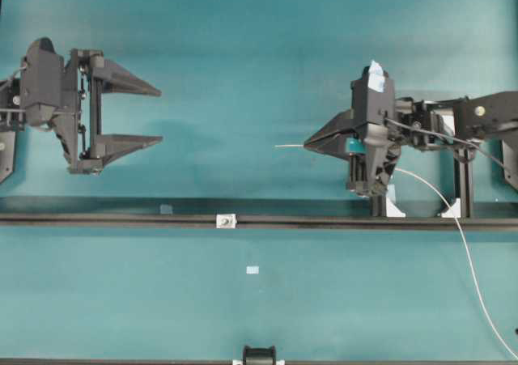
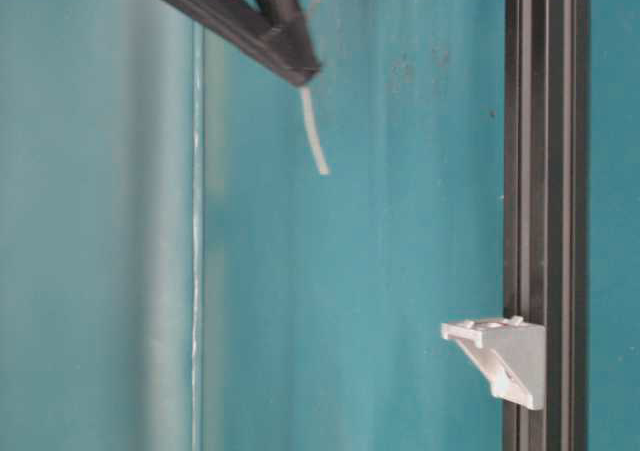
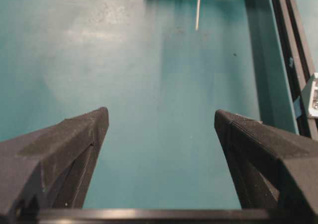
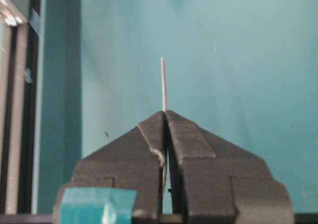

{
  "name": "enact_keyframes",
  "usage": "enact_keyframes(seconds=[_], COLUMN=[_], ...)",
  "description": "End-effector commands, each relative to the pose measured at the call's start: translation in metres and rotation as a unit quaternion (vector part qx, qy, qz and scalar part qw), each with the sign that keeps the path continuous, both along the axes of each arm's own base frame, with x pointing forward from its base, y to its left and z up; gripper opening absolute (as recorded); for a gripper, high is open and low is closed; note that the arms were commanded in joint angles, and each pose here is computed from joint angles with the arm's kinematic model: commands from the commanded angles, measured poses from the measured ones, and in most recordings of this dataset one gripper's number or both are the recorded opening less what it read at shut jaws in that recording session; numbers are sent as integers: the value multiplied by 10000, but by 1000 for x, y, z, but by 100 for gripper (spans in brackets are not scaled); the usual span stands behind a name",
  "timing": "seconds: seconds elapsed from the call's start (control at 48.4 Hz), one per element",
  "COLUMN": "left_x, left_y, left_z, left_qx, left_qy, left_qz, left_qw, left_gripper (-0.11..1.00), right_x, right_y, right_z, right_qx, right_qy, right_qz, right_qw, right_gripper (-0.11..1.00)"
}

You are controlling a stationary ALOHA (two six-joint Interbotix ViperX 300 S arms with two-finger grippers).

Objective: Insert the wire into the hole on the left side and pull it with the left arm.
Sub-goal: 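Lift the wire with the right gripper and pull it from the clamp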

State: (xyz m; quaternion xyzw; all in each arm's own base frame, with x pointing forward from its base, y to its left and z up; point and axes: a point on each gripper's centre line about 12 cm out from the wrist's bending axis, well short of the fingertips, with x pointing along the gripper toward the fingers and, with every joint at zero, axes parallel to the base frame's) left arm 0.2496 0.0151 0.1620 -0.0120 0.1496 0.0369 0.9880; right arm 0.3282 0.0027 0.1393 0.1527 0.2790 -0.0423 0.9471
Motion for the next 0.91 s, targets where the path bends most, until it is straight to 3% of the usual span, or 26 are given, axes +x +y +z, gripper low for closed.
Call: enact_keyframes(seconds=[0.0,0.351,0.537,0.723,0.888], left_x=[3,13,17,14,8], left_y=[1,1,1,-3,-9], left_z=[5,18,21,16,8], left_qx=[-13,-8,-28,-325,-447], left_qy=[-109,-262,-255,-405,-553], left_qz=[19,16,28,56,-21], left_qw=[9999,9997,9997,9986,9975], left_gripper=[79,79,79,78,78], right_x=[-1,-13,-18,-20,-27], right_y=[1,0,-1,7,16], right_z=[18,54,54,52,48], right_qx=[-9,1,65,174,341], right_qy=[-199,-184,-237,-732,-1036], right_qz=[26,3,-40,17,42], right_qw=[9998,9998,9997,9972,9940], right_gripper=[4,4,4,4,4])
